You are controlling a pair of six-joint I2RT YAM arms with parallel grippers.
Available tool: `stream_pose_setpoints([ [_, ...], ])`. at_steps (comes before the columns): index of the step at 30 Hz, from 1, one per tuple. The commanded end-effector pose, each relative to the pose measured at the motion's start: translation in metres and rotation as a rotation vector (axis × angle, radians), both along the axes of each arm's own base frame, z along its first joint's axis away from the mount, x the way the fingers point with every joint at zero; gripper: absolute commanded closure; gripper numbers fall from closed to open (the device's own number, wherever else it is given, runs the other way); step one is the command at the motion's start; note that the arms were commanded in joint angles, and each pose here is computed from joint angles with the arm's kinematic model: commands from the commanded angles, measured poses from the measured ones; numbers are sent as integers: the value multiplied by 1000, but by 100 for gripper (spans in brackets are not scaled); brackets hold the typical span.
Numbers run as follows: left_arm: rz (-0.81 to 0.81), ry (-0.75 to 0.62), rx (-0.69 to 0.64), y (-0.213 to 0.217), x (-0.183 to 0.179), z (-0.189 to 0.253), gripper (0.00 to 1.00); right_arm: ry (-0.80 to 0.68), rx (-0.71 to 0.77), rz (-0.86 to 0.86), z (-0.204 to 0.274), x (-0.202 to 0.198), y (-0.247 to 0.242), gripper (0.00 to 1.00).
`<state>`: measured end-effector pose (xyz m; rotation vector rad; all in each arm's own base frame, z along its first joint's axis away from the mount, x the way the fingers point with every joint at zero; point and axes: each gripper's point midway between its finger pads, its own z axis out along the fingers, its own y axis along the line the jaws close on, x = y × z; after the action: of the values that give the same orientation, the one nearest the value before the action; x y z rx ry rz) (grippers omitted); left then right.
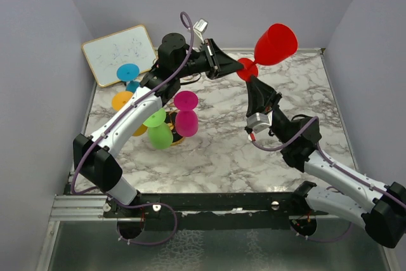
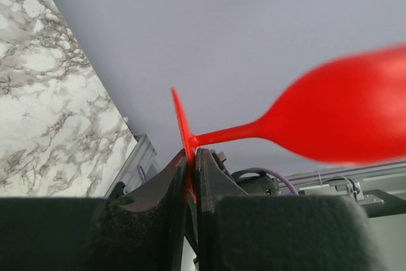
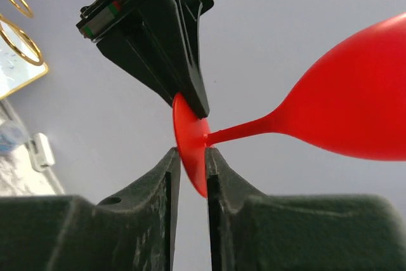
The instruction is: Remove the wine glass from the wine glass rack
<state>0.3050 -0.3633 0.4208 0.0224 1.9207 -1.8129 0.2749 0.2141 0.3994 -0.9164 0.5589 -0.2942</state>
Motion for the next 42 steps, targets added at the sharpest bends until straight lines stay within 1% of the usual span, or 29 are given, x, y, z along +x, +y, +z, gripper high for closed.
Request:
stream_pose_setpoints([
  [1,32,-100,7,7,5,12,100,3,79,5,12,-9,-10,63],
  [4,85,-137,38,18,13,14,100,59,110,21,10,-9,-12,45],
  [6,131,-164,56,30,20,16,100,107,128,42,7,-11,-13,36],
  [8,183,-186,77,44,26,18,100,168,149,60,2,-12,-14,32],
  [11,254,-224,98,65,31,22,100,270,181,97,-7,-16,-15,32],
  [13,312,-262,119,81,33,28,100,352,199,122,-14,-20,-15,37],
  [14,345,-282,134,90,34,32,100,389,214,136,-17,-22,-15,41],
  [15,381,-305,150,99,35,35,100,439,250,155,-19,-24,-16,48],
  [16,420,-331,162,108,34,40,100,485,283,170,-20,-25,-16,62],
  [17,461,-358,172,117,34,45,100,539,330,174,-21,-25,-18,84],
  [18,501,-392,182,126,32,51,100,612,393,173,-23,-22,-20,97],
  [21,605,-491,230,149,24,65,100,875,664,106,-23,-7,-31,99],
  [22,628,-521,251,156,20,68,100,954,692,79,-22,-4,-29,99],
  [23,648,-559,273,163,14,71,100,1005,691,95,-4,-5,-22,99],
  [24,669,-586,305,170,11,71,100,1063,661,105,2,-5,-13,99],
  [25,688,-611,337,177,7,71,100,1126,628,109,2,-5,-3,97],
  [26,703,-640,374,184,3,69,100,1166,605,111,8,-3,5,92],
  [28,738,-683,447,198,-4,64,100,1246,558,90,10,3,17,73],
  [30,788,-703,515,215,-11,59,100,1284,551,87,20,5,24,64],
  [32,835,-720,566,231,-19,57,100,1292,559,101,34,7,28,51],
  [34,870,-724,590,242,-26,56,100,1288,578,101,47,10,28,48],
  [38,884,-739,586,248,-36,58,100,1262,575,118,66,16,34,49],
  [40,866,-744,577,245,-38,56,100,1265,554,158,72,15,42,49],
  [42,844,-750,569,240,-38,56,100,1281,513,234,77,8,55,49],
])
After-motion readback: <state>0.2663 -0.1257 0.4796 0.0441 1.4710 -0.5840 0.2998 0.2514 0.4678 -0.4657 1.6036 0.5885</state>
